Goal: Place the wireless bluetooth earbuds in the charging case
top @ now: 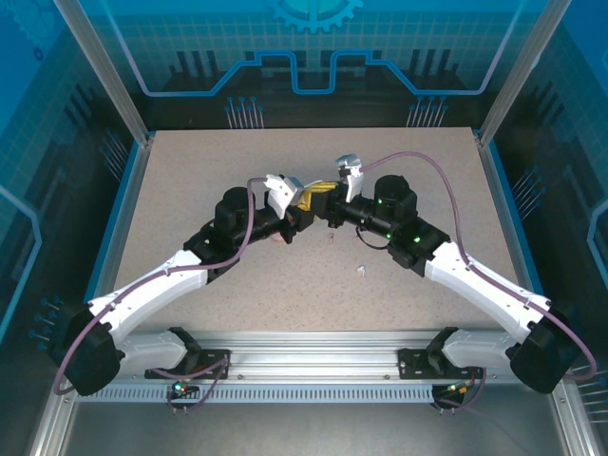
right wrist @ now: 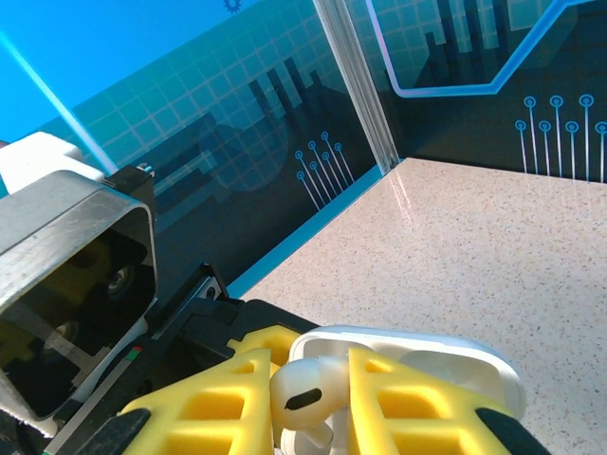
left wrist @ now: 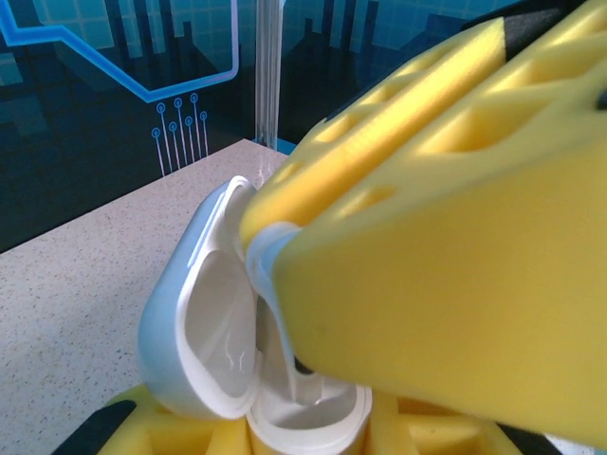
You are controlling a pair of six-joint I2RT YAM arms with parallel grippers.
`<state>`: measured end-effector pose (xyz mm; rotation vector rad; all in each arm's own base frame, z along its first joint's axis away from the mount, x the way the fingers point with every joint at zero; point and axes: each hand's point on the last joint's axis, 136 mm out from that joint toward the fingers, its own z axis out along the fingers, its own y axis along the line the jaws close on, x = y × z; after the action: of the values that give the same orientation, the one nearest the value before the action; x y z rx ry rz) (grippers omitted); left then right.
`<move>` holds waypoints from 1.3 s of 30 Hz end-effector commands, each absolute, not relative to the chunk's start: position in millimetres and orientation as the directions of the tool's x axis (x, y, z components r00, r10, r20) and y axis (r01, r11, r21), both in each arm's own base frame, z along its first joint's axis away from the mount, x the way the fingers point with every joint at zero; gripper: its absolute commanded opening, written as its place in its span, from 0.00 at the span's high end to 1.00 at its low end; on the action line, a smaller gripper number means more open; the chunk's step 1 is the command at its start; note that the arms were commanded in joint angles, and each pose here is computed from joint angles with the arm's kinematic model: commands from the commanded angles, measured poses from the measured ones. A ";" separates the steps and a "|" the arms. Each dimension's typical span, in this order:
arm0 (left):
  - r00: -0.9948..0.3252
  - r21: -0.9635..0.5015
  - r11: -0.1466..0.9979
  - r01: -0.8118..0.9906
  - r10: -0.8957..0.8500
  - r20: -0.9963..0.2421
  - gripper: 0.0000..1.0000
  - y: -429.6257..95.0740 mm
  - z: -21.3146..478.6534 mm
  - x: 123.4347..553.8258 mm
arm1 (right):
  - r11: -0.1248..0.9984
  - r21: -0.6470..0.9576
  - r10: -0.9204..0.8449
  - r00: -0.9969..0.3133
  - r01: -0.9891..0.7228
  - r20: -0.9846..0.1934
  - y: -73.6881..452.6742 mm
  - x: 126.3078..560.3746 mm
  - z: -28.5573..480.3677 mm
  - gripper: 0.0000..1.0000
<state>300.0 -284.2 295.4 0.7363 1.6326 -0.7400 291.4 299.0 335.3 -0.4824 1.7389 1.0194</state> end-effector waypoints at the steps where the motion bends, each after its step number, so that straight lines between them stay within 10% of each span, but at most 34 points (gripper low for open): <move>1: 0.031 0.007 0.494 0.869 -0.041 -0.999 1.00 -298.4 369.1 270.4 | 0.595 0.430 0.125 -0.450 -0.679 -0.884 295.3 298.9 312.8 0.79; 39: 0.240 0.198 0.389 0.900 -0.063 -0.969 1.00 -309.0 403.1 240.4 | 0.582 0.384 0.174 -0.352 -0.716 -0.920 278.1 296.4 356.7 0.80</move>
<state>291.4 -292.2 332.9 0.8636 1.4161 -0.6548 278.9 287.5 371.8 -0.5042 1.6623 1.0721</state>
